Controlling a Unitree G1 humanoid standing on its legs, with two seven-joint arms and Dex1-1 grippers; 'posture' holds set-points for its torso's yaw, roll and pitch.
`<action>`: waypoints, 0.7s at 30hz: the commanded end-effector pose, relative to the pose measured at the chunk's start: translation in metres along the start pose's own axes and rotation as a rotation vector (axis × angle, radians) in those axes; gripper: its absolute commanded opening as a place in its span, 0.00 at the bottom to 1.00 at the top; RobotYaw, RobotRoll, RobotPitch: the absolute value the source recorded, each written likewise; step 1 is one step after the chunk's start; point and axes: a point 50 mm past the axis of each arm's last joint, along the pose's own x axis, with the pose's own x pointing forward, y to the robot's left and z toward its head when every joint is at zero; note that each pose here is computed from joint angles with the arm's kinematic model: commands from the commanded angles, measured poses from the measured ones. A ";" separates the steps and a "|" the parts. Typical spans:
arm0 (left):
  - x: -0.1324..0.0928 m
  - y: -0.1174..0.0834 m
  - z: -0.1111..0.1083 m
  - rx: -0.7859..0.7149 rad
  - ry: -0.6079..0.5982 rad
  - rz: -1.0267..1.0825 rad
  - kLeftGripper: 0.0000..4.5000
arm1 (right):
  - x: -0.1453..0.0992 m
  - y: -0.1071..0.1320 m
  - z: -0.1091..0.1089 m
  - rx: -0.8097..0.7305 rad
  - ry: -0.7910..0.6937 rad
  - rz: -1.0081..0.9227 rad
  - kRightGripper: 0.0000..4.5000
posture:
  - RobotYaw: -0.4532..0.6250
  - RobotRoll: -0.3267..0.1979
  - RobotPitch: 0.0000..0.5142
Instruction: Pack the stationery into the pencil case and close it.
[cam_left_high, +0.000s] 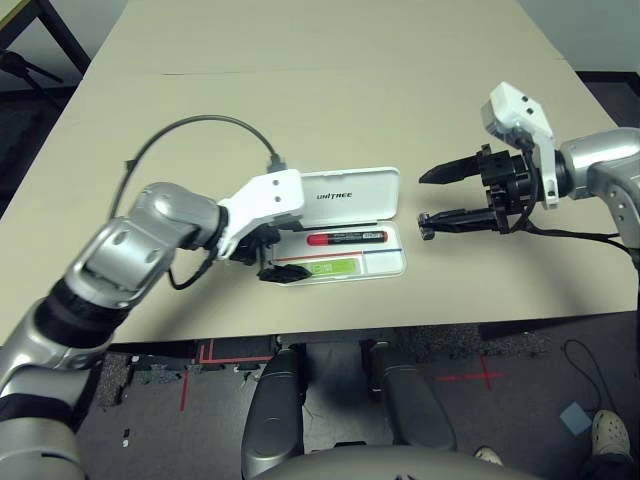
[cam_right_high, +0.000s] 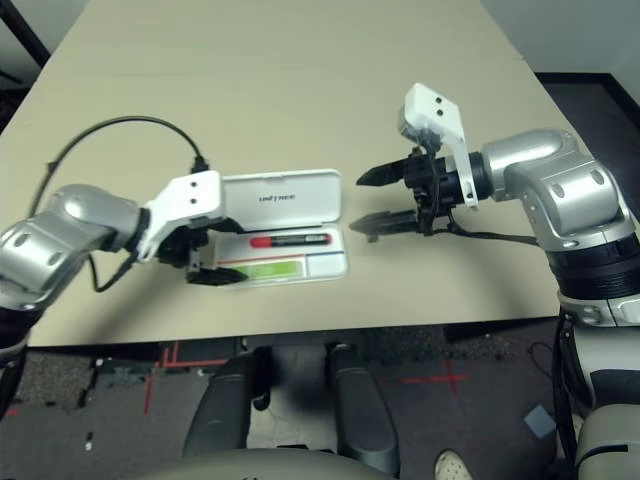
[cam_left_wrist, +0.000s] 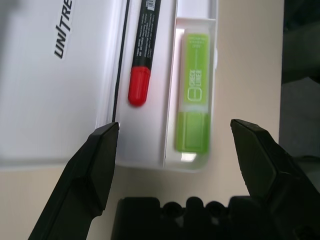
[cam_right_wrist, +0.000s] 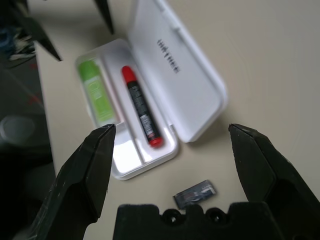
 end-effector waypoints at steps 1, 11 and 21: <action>-0.011 -0.007 0.003 0.033 -0.019 -0.030 1.00 | -0.004 0.005 -0.006 0.038 0.080 -0.189 1.00 | 0.41 0.62 0.47; -0.017 -0.007 0.004 0.060 -0.023 -0.042 1.00 | 0.010 0.012 -0.013 0.297 0.235 -0.577 1.00 | 0.38 0.62 0.46; -0.024 -0.006 0.008 0.105 0.000 -0.047 1.00 | 0.043 0.022 -0.036 0.439 0.191 -0.751 1.00 | 0.38 0.62 0.48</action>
